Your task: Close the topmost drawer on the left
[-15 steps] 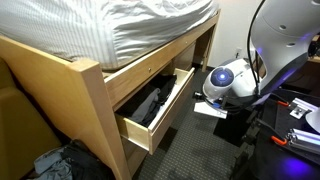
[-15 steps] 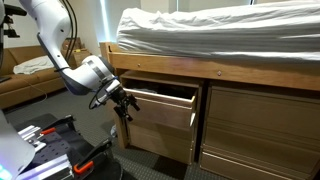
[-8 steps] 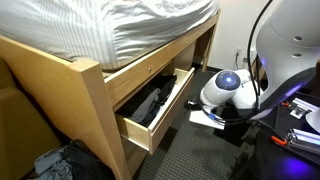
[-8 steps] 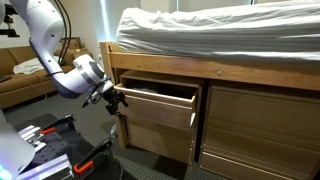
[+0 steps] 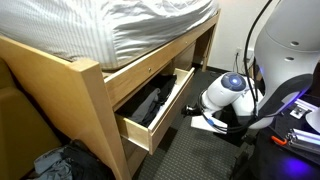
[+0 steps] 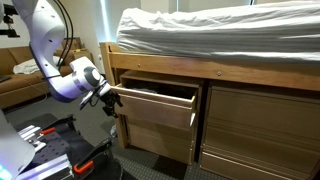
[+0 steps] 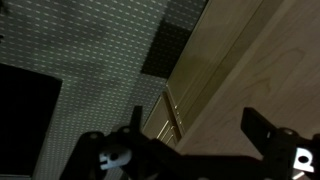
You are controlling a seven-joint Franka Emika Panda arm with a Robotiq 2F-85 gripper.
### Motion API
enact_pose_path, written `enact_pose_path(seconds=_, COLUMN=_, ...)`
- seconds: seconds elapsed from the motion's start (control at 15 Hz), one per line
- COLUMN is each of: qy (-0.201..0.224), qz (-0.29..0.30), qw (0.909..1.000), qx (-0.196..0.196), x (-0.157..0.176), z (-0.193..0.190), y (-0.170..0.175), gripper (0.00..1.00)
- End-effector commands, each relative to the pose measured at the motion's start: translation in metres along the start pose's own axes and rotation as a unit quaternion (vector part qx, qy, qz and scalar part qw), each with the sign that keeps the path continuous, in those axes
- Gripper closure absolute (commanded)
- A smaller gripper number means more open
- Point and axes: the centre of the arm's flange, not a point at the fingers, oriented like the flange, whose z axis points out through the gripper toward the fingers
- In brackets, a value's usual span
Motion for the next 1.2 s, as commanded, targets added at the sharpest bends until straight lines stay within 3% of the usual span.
enact_pose_path(seconds=0.0, qy=0.059, qz=0.021, qw=0.9980, qx=0.013, x=0.004, z=0.013, y=-0.012, gripper=0.00)
enact_pose_path(seconds=0.13, qy=0.104, qz=0.050, qw=0.9921, qx=0.049, x=0.024, z=0.031, y=-0.049, gripper=0.00)
enact_pose_path(seconds=0.4, qy=0.138, qz=0.087, qw=0.9808, qx=0.108, x=0.045, z=0.033, y=-0.098, gripper=0.00)
enact_pose_path(seconds=0.8, qy=0.177, qz=0.135, qw=0.9669, qx=0.125, x=0.067, z=0.058, y=-0.097, gripper=0.00)
enact_pose_path(seconds=0.87, qy=0.176, qz=0.140, qw=0.9680, qx=0.112, x=0.067, z=0.063, y=-0.089, gripper=0.00)
enact_pose_path(seconds=1.13, qy=0.173, qz=0.125, qw=0.9694, qx=0.121, x=0.072, z=0.056, y=-0.086, gripper=0.00)
